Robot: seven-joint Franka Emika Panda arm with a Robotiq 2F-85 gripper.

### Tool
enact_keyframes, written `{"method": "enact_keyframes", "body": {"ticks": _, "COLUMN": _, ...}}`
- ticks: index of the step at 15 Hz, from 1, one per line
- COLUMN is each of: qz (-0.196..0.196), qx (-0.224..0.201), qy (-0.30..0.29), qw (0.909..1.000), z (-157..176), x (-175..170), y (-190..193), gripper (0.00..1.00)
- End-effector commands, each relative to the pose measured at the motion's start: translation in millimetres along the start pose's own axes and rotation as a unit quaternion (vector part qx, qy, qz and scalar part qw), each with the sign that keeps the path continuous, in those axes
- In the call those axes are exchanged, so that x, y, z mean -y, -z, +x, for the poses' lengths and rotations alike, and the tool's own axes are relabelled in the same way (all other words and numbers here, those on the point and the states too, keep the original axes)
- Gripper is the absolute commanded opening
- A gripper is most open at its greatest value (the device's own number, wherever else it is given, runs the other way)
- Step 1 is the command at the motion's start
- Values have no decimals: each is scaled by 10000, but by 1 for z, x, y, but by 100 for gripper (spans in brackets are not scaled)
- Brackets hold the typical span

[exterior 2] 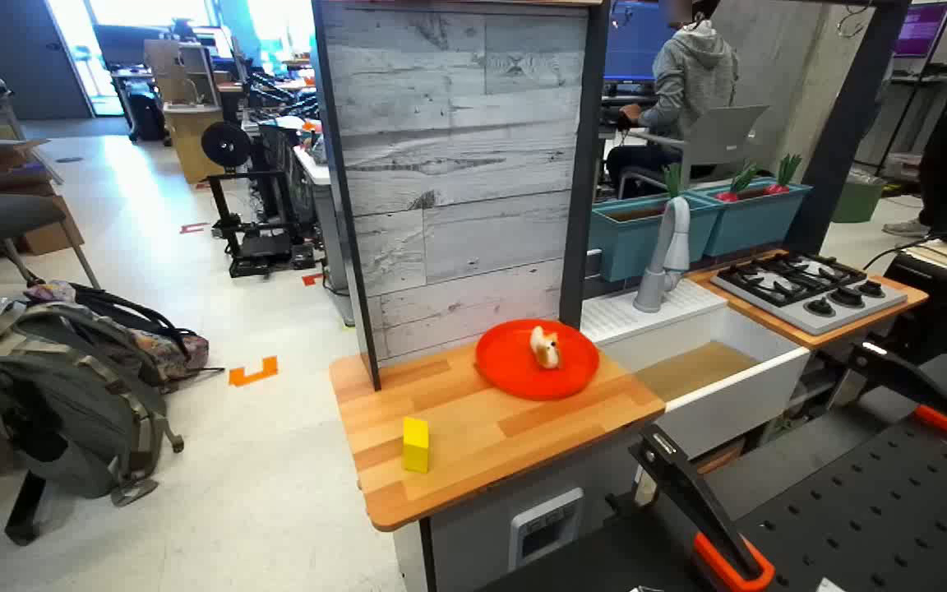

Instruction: Slide the spout to the left

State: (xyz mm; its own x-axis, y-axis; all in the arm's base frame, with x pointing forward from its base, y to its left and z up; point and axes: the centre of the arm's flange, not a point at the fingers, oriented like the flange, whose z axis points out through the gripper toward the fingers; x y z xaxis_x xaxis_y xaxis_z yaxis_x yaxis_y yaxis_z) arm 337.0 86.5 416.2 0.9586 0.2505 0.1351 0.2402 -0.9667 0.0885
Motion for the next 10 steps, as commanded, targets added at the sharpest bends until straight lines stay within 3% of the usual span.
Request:
{"method": "enact_keyframes", "body": {"ticks": 1, "qz": 0, "qx": 0, "qy": 0, "qw": 10000, "z": 0, "x": 0, "y": 0, "gripper": 100}}
{"method": "enact_keyframes", "body": {"ticks": 7, "qz": 0, "qx": -1, "qy": 0, "qw": 10000, "z": 0, "x": 0, "y": 0, "gripper": 100}}
{"method": "enact_keyframes", "body": {"ticks": 10, "qz": 146, "qx": -195, "qy": -444, "qw": 9987, "z": 22, "x": -22, "y": -3, "gripper": 100}}
